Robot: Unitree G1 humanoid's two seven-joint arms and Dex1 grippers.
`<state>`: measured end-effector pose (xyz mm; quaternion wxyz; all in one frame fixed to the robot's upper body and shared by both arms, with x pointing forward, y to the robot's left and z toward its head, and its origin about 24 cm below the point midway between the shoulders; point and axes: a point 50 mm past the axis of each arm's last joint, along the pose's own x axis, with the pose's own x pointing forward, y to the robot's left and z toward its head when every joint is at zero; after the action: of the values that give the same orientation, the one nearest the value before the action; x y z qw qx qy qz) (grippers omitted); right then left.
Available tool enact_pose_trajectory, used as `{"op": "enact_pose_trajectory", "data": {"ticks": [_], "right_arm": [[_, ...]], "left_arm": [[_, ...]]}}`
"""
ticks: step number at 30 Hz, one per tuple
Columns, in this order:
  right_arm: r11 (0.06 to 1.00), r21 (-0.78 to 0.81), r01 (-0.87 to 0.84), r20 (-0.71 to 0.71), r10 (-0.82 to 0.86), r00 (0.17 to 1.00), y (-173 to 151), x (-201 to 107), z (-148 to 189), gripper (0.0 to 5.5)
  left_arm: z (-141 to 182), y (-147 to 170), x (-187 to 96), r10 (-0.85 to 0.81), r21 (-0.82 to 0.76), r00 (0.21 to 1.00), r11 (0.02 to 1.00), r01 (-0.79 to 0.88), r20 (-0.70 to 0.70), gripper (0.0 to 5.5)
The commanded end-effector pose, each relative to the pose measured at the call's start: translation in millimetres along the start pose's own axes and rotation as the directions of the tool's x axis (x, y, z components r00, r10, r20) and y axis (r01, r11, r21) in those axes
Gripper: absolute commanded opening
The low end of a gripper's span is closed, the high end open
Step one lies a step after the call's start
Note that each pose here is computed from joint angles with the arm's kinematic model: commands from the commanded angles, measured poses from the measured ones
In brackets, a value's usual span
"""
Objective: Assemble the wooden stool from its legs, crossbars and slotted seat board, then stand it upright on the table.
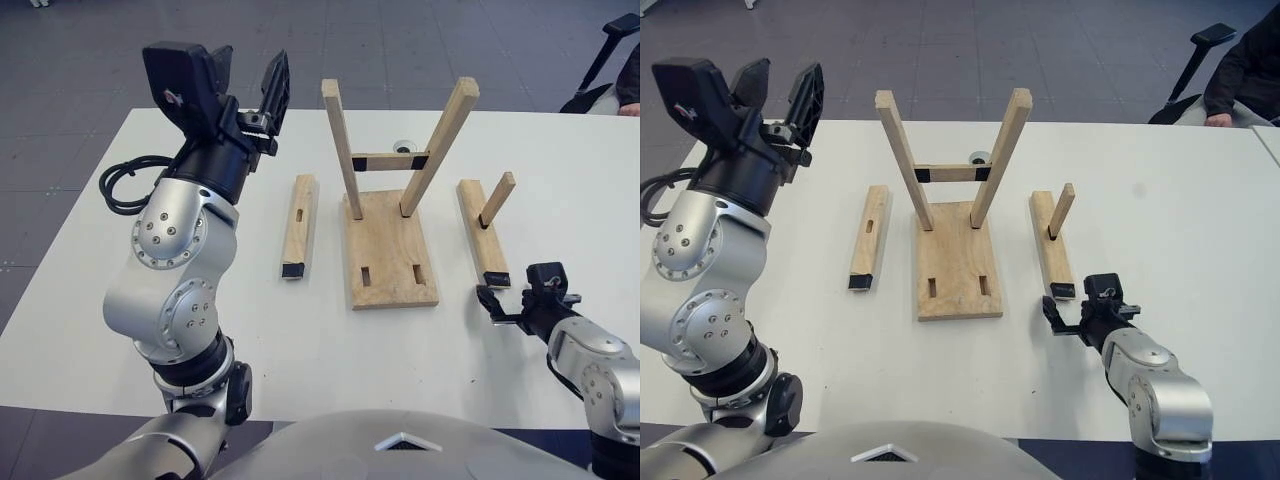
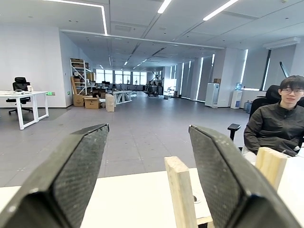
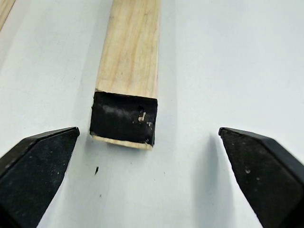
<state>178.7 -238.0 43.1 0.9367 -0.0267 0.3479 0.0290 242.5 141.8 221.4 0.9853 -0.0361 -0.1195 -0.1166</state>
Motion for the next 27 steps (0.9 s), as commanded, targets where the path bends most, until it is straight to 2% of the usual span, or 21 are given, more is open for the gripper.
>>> {"op": "enact_pose_trajectory", "data": {"ticks": [1,5,11,16,23,27], "right_arm": [[0.998,0.064,-0.01,-0.122,0.018,0.992,-1,33,-19,5.45],[0.996,0.083,-0.012,-0.114,0.021,0.993,-2,61,-12,5.45],[0.996,0.027,-0.081,-0.162,0.085,0.983,0,51,-22,4.49],[0.986,-0.009,-0.166,-0.206,0.16,0.965,-3,44,-20,3.44],[0.987,-0.03,-0.158,-0.227,0.147,0.963,-18,48,-13,2.13],[0.995,-0.021,-0.1,-0.164,0.095,0.982,-38,53,6,2.07]], "left_arm": [[2,-2,5,-0.022,-0.004,1.0,1.0,0.022,-0.002,3.15],[1,-4,8,-0.045,-0.01,0.999,0.999,0.045,-0.007,3.15],[2,-3,9,-0.049,-0.012,0.999,0.999,0.049,-0.003,3.15],[0,-4,7,-0.036,-0.018,0.999,0.999,0.036,0.0,3.15],[0,-5,8,-0.03,-0.023,1.0,0.999,0.03,0.008,3.15],[-2,-4,8,-0.031,-0.023,1.0,0.999,0.031,-0.001,3.15]]}}
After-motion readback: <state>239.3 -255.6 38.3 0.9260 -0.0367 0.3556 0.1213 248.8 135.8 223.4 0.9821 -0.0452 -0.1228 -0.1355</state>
